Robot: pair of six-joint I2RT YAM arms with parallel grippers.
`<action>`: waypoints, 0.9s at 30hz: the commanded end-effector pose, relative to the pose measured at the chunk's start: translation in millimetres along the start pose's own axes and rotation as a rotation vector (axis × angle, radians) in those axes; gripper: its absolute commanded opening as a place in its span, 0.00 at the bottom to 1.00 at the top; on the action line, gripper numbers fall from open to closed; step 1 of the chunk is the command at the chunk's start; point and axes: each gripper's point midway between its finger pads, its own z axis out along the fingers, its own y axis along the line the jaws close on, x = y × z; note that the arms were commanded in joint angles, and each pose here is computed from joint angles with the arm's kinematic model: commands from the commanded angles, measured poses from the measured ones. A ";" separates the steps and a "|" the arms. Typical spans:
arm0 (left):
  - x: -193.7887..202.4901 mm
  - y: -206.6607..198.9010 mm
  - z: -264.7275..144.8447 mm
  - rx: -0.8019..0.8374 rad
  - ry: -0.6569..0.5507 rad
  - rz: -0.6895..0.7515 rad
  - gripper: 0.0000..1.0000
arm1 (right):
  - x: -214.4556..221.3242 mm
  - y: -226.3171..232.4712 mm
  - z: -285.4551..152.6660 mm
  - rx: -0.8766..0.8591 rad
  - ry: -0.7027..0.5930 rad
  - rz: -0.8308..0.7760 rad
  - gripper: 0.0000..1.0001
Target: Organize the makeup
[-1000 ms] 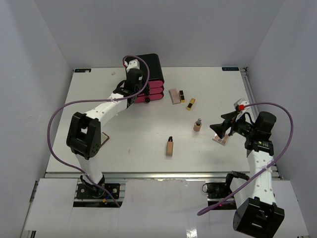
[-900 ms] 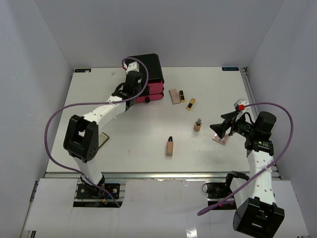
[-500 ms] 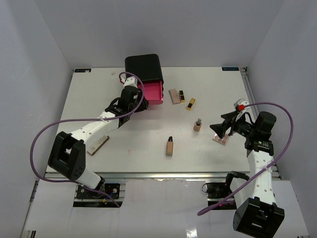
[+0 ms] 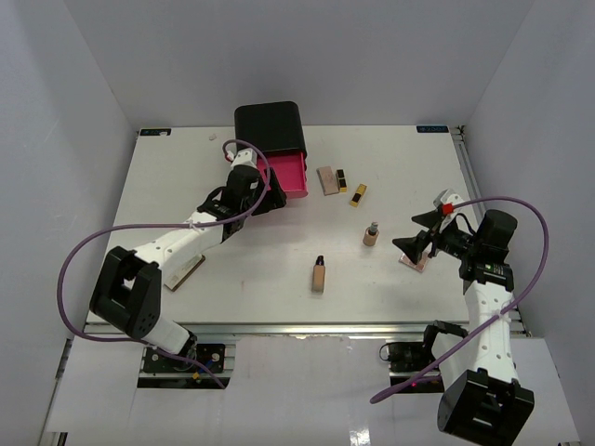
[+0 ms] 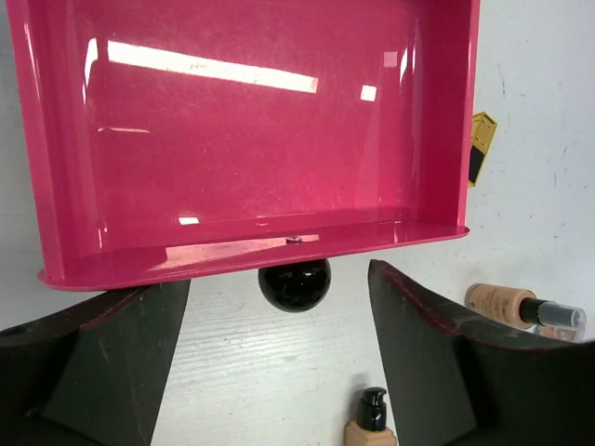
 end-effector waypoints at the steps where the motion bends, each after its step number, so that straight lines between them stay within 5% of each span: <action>1: -22.0 -13.1 -19.5 0.064 -0.065 0.003 0.93 | -0.6 -0.6 -0.2 -0.050 0.006 -0.169 0.90; 14: -20.8 -19.8 -58.7 0.185 -0.114 0.023 0.98 | 57.2 -9.2 38.9 -0.064 0.297 -0.182 0.90; 27: -21.2 -23.5 -100.3 0.302 -0.197 0.022 0.98 | 81.9 -32.2 84.9 0.015 0.329 -0.148 0.90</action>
